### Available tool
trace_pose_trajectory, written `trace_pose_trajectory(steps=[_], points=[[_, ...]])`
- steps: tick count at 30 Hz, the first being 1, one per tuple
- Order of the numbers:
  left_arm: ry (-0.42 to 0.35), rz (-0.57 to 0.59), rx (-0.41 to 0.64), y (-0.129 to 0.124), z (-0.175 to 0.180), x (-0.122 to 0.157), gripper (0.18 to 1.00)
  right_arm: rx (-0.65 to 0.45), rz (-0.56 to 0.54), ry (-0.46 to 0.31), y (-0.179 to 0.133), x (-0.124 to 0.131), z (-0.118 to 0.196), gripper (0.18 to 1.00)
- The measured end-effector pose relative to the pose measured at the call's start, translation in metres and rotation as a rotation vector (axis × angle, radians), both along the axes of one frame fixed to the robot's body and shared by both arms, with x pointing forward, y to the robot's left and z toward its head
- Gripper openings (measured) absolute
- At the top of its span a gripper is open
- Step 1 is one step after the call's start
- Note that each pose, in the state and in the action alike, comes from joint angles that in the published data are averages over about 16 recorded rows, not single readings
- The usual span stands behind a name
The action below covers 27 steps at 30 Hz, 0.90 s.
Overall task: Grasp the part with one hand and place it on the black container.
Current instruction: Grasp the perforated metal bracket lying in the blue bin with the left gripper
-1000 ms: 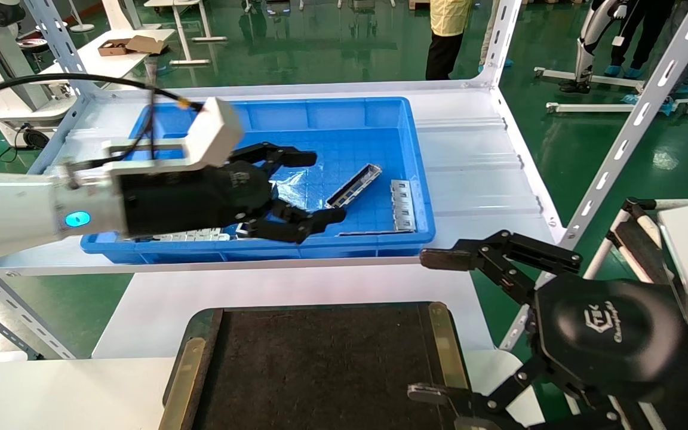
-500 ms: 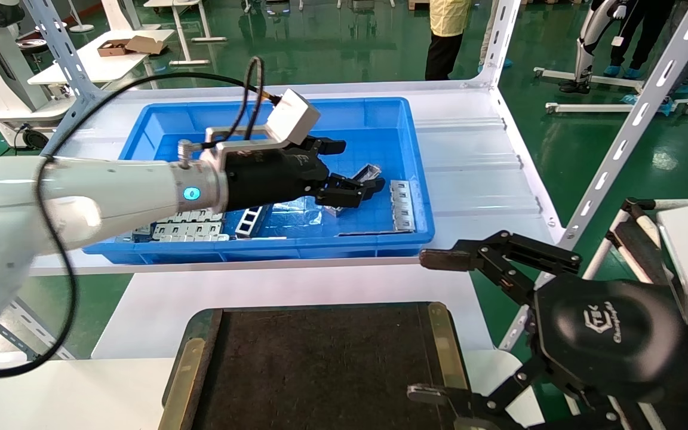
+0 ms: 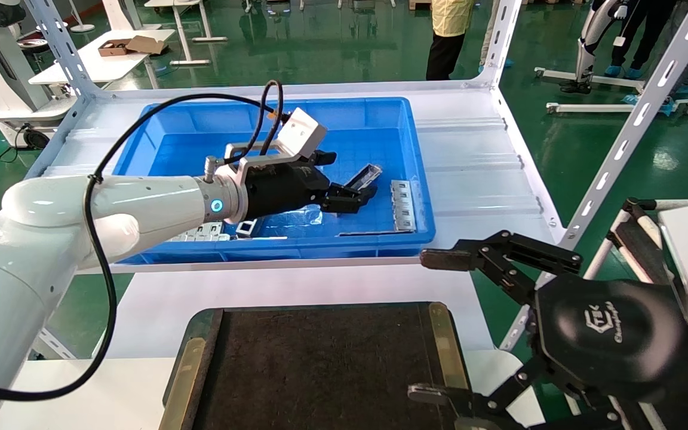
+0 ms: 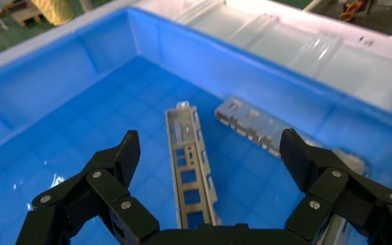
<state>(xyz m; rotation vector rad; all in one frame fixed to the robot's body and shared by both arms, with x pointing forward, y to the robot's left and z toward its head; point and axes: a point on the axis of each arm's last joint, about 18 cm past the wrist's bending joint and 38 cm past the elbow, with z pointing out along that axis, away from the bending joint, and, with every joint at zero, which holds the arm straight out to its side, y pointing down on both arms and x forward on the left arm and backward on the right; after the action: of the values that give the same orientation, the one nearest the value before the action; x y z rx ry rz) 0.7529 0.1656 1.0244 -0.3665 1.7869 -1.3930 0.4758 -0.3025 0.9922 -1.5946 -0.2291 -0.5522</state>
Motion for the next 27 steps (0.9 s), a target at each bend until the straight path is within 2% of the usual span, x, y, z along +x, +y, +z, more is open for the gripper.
trace_pose_trajectory(steps=[15, 27], points=[[0.033, 0.087, 0.000, -0.001, -0.020, 0.012, 0.998, 0.000, 0.000, 0.000, 0.000, 0.000, 0.000, 0.999], [0.052, 0.107, -0.003, -0.001, -0.030, 0.014, 0.939, 0.000, 0.000, 0.000, 0.000, 0.000, 0.000, 0.948]])
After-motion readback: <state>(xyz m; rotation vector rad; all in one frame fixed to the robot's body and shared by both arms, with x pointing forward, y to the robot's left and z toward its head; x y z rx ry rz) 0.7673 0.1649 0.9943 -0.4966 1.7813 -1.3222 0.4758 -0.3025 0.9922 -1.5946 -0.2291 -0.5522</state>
